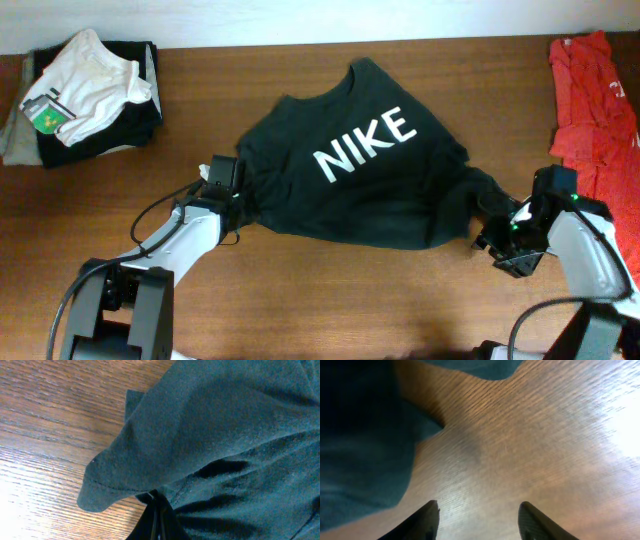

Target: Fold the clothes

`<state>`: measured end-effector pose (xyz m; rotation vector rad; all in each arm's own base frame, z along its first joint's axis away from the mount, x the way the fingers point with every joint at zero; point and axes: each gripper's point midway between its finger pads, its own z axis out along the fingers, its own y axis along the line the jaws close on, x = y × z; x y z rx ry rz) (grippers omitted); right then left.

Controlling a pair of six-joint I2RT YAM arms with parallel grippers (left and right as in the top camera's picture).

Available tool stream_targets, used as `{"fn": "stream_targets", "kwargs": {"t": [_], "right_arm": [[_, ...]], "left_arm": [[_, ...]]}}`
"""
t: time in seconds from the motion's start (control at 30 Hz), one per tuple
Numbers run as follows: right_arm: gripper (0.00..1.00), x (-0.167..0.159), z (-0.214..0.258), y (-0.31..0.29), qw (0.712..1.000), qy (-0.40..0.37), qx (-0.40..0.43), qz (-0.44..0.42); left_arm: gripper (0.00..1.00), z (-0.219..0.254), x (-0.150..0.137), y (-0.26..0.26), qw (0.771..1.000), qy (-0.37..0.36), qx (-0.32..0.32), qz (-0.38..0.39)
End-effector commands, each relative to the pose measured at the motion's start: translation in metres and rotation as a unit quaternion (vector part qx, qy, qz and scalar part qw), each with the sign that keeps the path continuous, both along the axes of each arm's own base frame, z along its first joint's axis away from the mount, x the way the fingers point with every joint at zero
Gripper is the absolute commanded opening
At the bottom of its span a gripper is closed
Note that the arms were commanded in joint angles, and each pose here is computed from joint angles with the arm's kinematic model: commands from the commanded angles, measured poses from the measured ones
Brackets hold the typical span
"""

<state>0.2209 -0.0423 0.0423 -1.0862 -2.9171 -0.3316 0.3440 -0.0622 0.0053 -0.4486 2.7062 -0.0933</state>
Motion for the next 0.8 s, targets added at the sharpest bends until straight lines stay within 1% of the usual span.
{"fn": "stream_targets", "kwargs": {"t": [0.0,0.1,0.17,0.27,0.33,0.43,0.57,0.6,0.77], "right_arm": [[0.42,-0.004,-0.021,0.005,1.000,0.026,0.016,-0.004],[0.43,0.010,-0.028,0.012,1.000,0.013,0.002,0.027],[0.49,0.014,-0.035,0.018,0.998,0.024,-0.044,0.040],[0.53,0.020,-0.041,0.029,0.997,0.024,-0.052,0.049],[0.53,0.020,-0.049,0.032,0.997,0.035,-0.050,0.047],[0.51,0.025,-0.052,0.031,0.997,0.032,-0.052,0.046],[0.51,0.043,-0.042,0.023,0.996,0.009,-0.072,0.045],[0.51,0.054,-0.038,0.022,0.996,-0.007,-0.074,0.043],[0.51,0.070,-0.034,0.020,0.995,-0.038,-0.080,0.050]], "left_arm": [[0.03,0.000,0.003,-0.002,1.000,-0.001,-0.005,-0.002],[0.04,0.000,0.004,-0.002,1.000,-0.002,-0.005,-0.002],[0.03,0.000,0.004,-0.002,1.000,-0.002,-0.005,-0.002],[0.04,0.000,0.004,-0.002,1.000,-0.002,-0.005,-0.002],[0.03,0.000,0.004,-0.002,1.000,-0.002,-0.005,-0.002],[0.04,0.000,0.004,-0.002,1.000,-0.002,-0.005,-0.002],[0.04,0.000,0.004,-0.002,1.000,-0.002,-0.005,-0.002],[0.04,0.000,0.004,-0.002,1.000,-0.002,-0.005,-0.002],[0.04,0.000,0.004,-0.002,1.000,-0.002,-0.005,-0.002]]}}
